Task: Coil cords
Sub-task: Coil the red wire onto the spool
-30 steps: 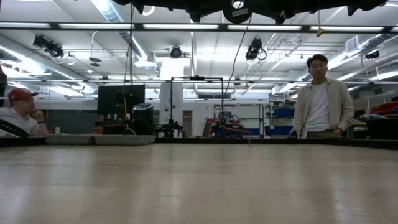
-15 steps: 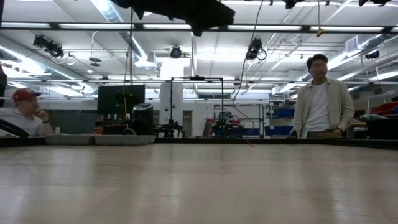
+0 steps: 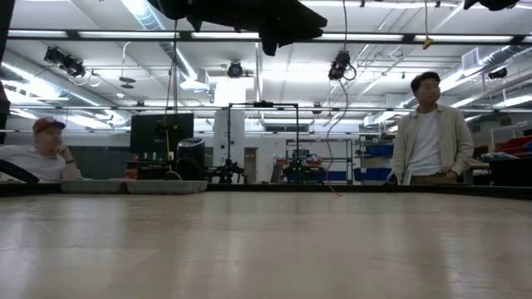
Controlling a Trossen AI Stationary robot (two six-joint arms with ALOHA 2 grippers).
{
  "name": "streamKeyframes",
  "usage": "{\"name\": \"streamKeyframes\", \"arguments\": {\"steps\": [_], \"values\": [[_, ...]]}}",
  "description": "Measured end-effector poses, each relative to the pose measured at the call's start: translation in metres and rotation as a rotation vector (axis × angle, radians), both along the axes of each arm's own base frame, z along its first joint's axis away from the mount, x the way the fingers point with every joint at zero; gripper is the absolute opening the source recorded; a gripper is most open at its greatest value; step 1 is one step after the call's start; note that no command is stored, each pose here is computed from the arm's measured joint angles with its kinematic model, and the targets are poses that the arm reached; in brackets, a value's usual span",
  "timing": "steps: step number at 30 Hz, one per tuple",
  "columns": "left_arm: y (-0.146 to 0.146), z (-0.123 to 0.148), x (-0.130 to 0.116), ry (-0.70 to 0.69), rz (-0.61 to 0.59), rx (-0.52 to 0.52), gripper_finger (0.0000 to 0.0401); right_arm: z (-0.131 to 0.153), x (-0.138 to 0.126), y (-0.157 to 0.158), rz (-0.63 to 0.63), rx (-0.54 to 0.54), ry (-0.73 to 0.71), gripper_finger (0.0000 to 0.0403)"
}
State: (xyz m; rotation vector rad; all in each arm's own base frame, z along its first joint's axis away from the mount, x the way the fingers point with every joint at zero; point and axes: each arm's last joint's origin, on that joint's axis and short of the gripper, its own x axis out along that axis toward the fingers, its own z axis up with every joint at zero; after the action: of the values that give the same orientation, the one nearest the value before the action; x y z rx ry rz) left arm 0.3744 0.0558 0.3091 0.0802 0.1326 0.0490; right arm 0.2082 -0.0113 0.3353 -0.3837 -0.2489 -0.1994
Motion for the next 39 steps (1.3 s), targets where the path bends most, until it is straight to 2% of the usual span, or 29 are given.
{"name": "streamKeyframes", "arguments": {"steps": [5,13,30,39], "values": [[-0.002,0.004,0.002,-0.054,-0.007,0.009,0.0162,0.001,0.005,0.0,0.018,-0.016,-0.048,0.0],[-0.012,-0.005,0.015,-0.117,-0.04,0.013,0.0162,-0.005,0.019,-0.002,0.013,-0.033,-0.068,0.0],[-0.023,0.002,0.019,-0.23,-0.047,-0.002,0.016,-0.006,0.02,-0.002,0.027,0.006,-0.072,0.0],[-0.024,0.006,0.019,-0.281,-0.017,-0.042,0.0111,-0.013,0.03,-0.002,0.027,0.007,-0.057,0.0]]}}
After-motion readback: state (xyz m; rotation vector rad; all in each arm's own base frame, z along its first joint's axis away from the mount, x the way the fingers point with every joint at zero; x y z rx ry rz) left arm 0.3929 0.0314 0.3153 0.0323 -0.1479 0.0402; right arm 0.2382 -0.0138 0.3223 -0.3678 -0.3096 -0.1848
